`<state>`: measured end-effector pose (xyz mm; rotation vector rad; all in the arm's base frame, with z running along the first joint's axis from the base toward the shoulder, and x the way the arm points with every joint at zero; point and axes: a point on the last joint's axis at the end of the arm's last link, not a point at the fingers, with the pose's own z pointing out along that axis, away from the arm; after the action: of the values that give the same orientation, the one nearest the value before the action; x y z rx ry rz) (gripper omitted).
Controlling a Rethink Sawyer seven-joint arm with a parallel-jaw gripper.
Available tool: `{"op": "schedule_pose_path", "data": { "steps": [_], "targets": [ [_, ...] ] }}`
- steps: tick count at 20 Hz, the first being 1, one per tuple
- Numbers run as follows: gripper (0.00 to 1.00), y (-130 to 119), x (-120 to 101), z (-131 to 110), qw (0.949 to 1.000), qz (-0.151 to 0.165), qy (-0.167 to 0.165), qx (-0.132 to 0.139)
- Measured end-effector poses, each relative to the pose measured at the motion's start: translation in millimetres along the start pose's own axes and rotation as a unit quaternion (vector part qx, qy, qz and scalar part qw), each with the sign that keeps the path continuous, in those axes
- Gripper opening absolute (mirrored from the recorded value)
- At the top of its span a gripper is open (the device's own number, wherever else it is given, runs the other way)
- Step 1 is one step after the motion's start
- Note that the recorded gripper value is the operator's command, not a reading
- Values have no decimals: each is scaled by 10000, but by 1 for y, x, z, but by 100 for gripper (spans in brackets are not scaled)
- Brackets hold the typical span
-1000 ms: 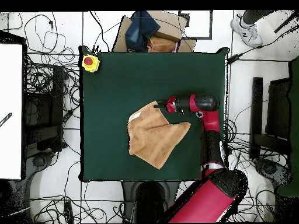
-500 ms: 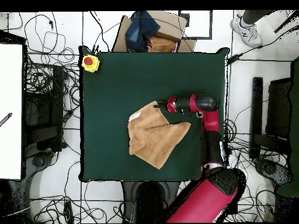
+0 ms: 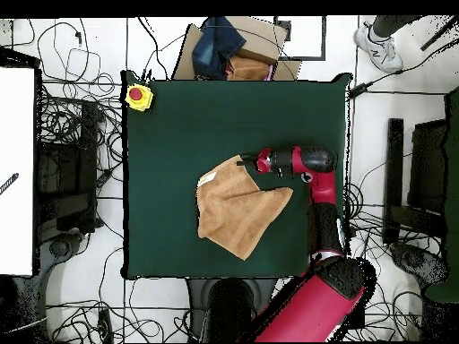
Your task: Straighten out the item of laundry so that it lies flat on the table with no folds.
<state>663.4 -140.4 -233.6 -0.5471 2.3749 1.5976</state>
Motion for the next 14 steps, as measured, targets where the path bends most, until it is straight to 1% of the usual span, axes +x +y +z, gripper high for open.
{"op": "schedule_pose_path", "data": {
  "steps": [6, 14],
  "targets": [
    [100, -1, 0, 0, 10000, 29, -21, -20],
    [100, -1, -2, -1, 9999, 51, 108, -62]
  ]
}}
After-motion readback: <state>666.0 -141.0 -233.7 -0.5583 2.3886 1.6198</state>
